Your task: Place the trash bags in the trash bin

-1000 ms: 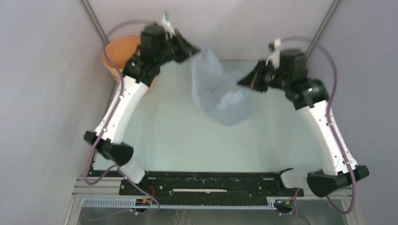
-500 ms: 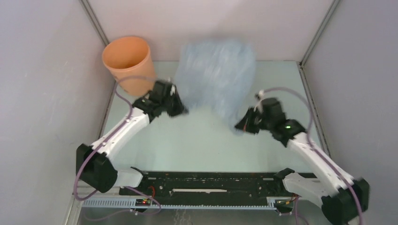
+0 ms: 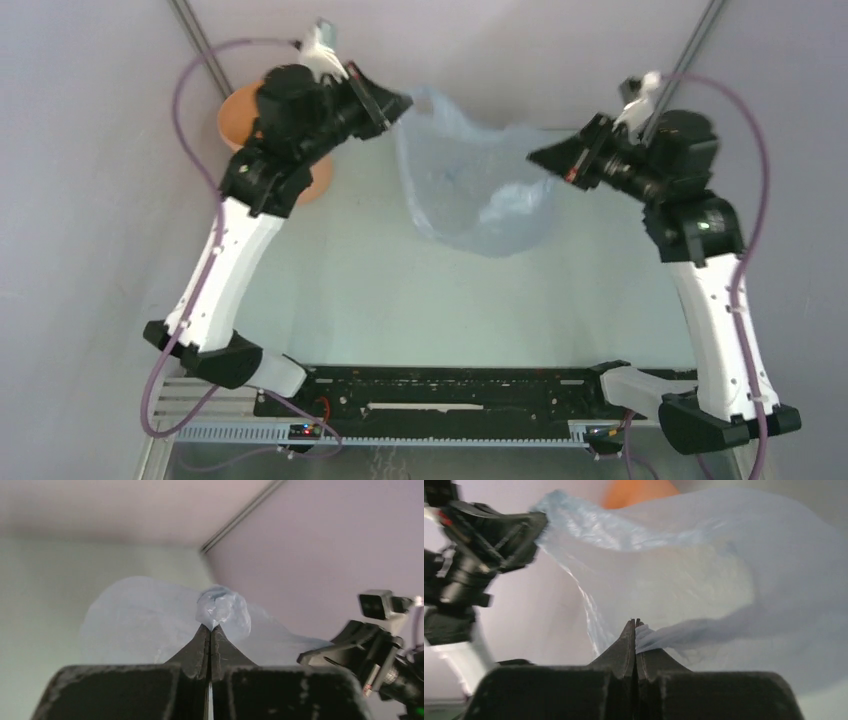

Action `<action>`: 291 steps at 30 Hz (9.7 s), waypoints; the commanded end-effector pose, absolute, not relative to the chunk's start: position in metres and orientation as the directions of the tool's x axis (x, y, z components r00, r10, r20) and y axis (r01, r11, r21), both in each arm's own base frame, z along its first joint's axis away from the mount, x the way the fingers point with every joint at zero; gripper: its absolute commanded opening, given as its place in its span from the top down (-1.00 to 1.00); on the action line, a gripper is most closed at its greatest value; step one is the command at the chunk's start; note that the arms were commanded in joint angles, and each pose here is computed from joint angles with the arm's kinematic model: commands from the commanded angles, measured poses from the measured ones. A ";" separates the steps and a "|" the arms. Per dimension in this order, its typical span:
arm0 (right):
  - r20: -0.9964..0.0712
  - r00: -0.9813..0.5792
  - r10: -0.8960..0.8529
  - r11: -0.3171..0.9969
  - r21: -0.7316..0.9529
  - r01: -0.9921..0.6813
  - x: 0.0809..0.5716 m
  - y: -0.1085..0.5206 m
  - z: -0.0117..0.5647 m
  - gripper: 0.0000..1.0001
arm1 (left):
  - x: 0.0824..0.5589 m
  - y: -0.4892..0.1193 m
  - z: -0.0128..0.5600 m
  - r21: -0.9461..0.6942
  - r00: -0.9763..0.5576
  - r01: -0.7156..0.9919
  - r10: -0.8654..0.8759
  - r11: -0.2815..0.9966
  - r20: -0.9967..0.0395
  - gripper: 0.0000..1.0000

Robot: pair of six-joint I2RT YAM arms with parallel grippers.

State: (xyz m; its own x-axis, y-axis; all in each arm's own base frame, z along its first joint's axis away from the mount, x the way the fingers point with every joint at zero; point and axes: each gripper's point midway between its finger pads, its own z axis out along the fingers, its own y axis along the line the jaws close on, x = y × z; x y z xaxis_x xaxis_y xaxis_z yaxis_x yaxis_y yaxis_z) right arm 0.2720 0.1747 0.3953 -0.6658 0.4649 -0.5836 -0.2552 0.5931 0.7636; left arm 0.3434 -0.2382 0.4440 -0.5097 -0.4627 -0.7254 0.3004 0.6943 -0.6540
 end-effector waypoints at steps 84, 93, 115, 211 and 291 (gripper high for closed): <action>-0.617 -0.689 0.381 0.641 0.713 -0.284 0.238 0.151 0.405 1.00 | 0.313 -0.271 0.492 -0.697 -0.512 0.506 -0.473 0.509 -0.717 0.99; -0.537 -0.750 0.387 0.657 0.731 -0.184 0.242 0.145 0.344 1.00 | 0.325 -0.261 0.414 -0.740 -0.587 0.359 -0.478 0.569 -0.653 0.99; -0.579 -0.742 0.337 0.742 0.648 -0.170 0.218 0.128 0.318 1.00 | 0.307 -0.273 0.390 -0.820 -0.640 0.361 -0.521 0.444 -0.564 0.77; -0.611 -0.670 0.421 0.723 0.672 -0.159 0.195 0.122 0.366 1.00 | 0.468 -0.073 0.285 -0.095 -0.640 -0.105 -0.141 0.990 -0.756 0.99; -0.689 -0.610 0.391 0.791 0.590 -0.159 0.176 0.104 0.356 1.00 | 0.150 -0.342 0.231 -0.186 -0.351 0.918 0.502 0.349 -0.790 -0.84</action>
